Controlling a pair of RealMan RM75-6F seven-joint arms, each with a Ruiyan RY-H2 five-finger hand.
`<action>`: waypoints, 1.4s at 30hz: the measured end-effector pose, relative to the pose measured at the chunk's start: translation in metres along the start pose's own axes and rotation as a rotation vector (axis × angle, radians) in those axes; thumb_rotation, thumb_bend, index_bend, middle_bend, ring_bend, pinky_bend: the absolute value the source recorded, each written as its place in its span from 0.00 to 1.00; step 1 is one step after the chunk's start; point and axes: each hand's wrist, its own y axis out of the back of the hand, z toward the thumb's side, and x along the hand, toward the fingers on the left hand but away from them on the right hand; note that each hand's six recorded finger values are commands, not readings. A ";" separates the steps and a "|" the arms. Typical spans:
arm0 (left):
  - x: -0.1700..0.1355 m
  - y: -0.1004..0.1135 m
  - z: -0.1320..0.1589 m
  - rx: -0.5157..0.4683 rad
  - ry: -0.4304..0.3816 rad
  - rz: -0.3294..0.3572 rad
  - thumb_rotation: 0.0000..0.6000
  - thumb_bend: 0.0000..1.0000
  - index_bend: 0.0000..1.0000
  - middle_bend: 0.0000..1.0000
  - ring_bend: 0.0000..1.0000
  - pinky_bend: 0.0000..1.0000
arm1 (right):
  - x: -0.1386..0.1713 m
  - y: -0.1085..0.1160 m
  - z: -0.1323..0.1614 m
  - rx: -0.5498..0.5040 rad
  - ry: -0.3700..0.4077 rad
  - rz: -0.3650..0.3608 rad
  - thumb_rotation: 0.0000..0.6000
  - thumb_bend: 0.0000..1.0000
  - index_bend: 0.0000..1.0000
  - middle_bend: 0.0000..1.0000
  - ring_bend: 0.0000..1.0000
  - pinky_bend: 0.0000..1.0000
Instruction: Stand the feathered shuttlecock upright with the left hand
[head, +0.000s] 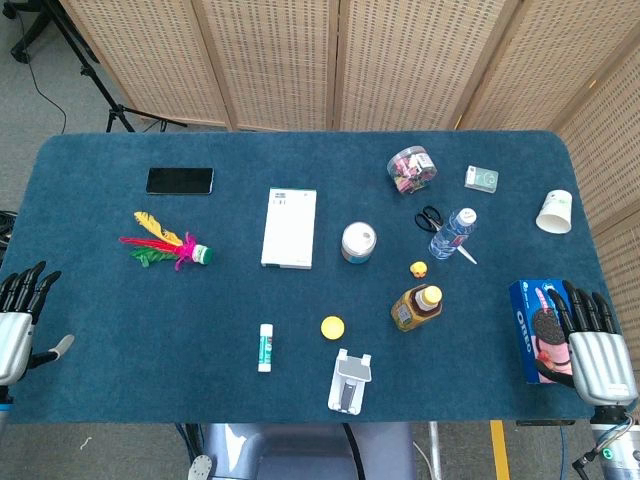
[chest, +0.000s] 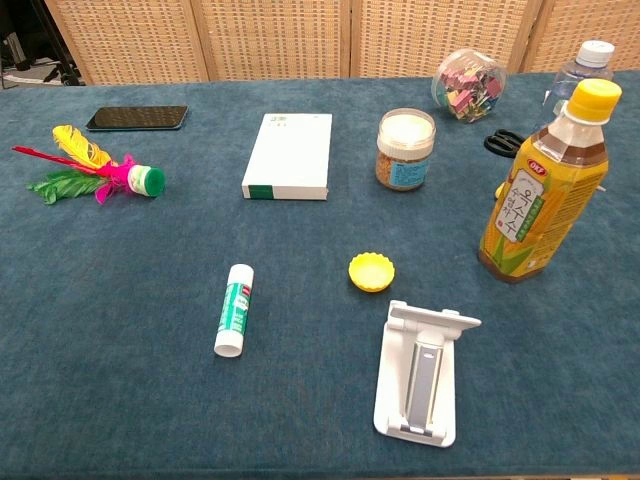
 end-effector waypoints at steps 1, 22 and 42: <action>0.000 0.000 0.000 0.001 -0.001 0.000 1.00 0.19 0.11 0.00 0.00 0.00 | 0.000 0.000 0.000 0.000 0.000 0.000 1.00 0.00 0.00 0.00 0.00 0.00; 0.002 -0.004 0.000 -0.003 0.005 -0.018 1.00 0.20 0.11 0.00 0.00 0.00 | 0.001 0.000 0.001 0.004 0.003 0.001 1.00 0.00 0.00 0.00 0.00 0.00; 0.067 0.006 0.002 0.032 0.035 -0.010 1.00 0.24 0.33 0.00 0.00 0.00 | 0.001 -0.002 0.000 0.005 -0.002 0.006 1.00 0.00 0.00 0.00 0.00 0.00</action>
